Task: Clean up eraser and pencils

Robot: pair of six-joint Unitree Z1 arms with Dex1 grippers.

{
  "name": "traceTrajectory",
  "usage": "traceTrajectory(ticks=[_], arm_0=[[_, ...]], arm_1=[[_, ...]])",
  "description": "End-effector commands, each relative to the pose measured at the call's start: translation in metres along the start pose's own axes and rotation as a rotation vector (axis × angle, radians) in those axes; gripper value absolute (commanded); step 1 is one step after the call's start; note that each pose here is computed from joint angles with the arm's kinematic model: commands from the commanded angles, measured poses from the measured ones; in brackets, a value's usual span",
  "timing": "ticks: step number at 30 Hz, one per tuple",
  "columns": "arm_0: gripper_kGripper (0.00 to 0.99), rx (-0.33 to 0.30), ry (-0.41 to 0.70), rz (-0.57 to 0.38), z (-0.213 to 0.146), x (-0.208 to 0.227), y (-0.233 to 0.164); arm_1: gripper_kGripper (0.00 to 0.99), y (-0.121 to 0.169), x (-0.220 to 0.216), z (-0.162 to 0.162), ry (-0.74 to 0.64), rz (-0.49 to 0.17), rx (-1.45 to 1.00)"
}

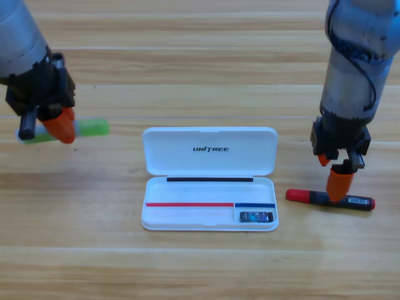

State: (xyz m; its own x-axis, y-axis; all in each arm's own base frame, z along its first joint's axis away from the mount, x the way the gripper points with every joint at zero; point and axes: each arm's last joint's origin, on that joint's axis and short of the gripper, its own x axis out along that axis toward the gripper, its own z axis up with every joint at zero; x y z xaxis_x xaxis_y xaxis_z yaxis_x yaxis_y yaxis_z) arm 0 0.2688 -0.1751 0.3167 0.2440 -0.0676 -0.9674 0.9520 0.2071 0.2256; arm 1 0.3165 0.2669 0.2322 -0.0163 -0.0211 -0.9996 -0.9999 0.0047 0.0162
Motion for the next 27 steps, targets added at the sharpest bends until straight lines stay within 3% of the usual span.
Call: traceTrajectory(ticks=[1,15,21,24,27], arm_0=[[0.0,0.079,0.015,-0.06,0.035,0.01,-0.019],[0.0,0.137,0.01,-0.094,0.085,0.014,-0.046],[0.0,0.156,0.005,-0.116,0.103,0.023,-0.052],[0.0,0.159,0.0,-0.13,0.11,0.028,-0.053],[0.0,0.167,-0.002,-0.146,0.118,0.035,-0.054]], arm_1=[[0.75,-0.013,0.048,-0.016,0.056,0.057,0.03],[0.729,-0.009,0.078,-0.017,0.039,0.085,0.022],[0.453,-0.007,0.084,-0.015,0.041,0.095,0.016],[0.164,-0.005,0.086,-0.016,0.049,0.105,0.015],[0.009,-0.003,0.087,-0.018,0.057,0.11,0.014]])
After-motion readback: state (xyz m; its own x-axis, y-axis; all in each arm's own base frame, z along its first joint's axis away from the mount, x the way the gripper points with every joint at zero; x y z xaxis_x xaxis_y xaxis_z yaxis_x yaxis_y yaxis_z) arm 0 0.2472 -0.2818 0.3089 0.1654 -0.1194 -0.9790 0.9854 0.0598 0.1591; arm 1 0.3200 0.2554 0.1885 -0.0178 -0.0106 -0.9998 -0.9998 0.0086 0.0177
